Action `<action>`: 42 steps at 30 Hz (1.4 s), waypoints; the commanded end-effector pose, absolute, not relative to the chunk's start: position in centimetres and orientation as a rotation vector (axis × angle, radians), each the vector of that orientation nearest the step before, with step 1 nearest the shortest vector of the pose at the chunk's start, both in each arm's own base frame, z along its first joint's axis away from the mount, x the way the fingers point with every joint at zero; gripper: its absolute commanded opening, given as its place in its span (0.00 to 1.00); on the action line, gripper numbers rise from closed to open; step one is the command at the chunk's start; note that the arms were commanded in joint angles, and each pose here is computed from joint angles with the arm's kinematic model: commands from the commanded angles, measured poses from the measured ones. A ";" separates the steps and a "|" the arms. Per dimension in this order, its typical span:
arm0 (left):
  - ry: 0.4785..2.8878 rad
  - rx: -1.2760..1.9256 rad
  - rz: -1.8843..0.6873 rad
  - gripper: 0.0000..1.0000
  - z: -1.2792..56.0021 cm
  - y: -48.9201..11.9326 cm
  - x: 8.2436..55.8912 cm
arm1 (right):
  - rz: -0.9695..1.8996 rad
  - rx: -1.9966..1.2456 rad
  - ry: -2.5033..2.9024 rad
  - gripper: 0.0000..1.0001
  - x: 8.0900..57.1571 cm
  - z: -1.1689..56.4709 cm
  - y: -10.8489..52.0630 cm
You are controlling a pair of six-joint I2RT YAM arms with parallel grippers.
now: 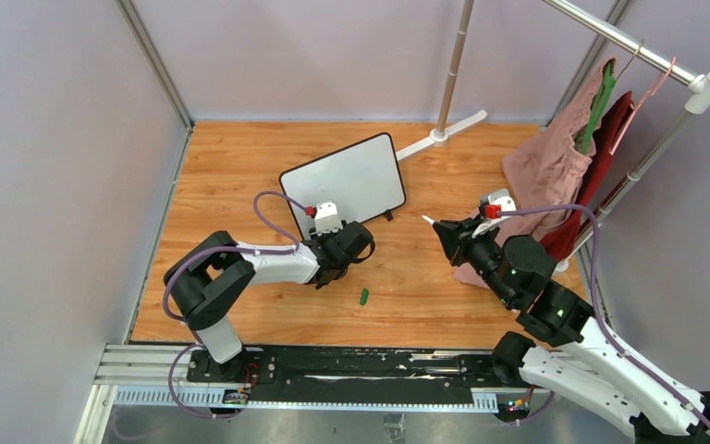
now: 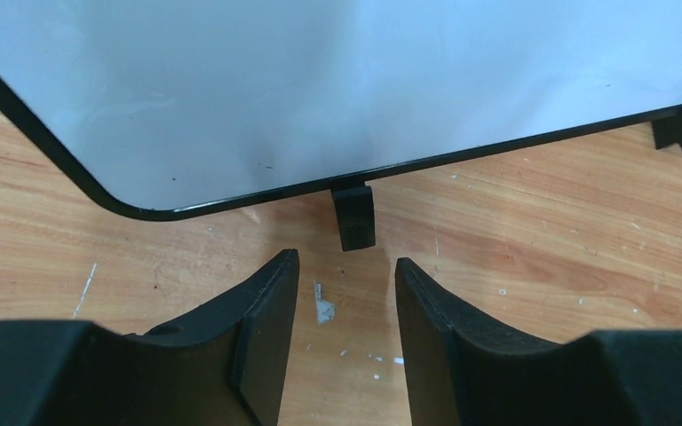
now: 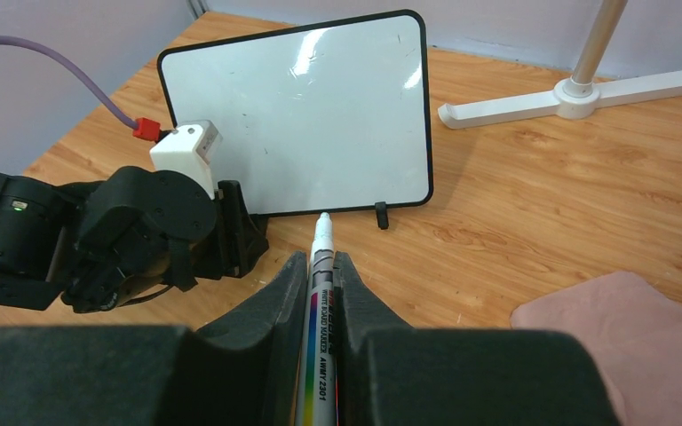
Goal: Write a sentence on the whiteboard
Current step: Move the whiteboard stand to the center of the board.
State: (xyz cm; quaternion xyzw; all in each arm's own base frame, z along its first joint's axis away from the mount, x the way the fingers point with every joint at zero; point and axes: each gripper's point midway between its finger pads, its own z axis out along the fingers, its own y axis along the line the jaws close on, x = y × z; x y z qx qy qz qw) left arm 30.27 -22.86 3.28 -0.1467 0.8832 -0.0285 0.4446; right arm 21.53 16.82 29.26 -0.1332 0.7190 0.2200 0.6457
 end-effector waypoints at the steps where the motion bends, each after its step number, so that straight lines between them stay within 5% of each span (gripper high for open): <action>1: 2.130 -0.378 -0.029 0.48 3.5 -22.8 31.8 | 0.497 -0.280 1.598 0.00 21.6 31.2 16.2; 25: 2.155 -0.215 -0.011 0.14 2.2 -22.6 32.2 | 0.505 -0.290 1.634 0.00 21.4 29.7 16.4; 42: 2.202 -0.107 -0.089 0.00 1.6 -23.0 29.4 | 0.514 -0.278 1.652 0.00 21.2 29.0 16.3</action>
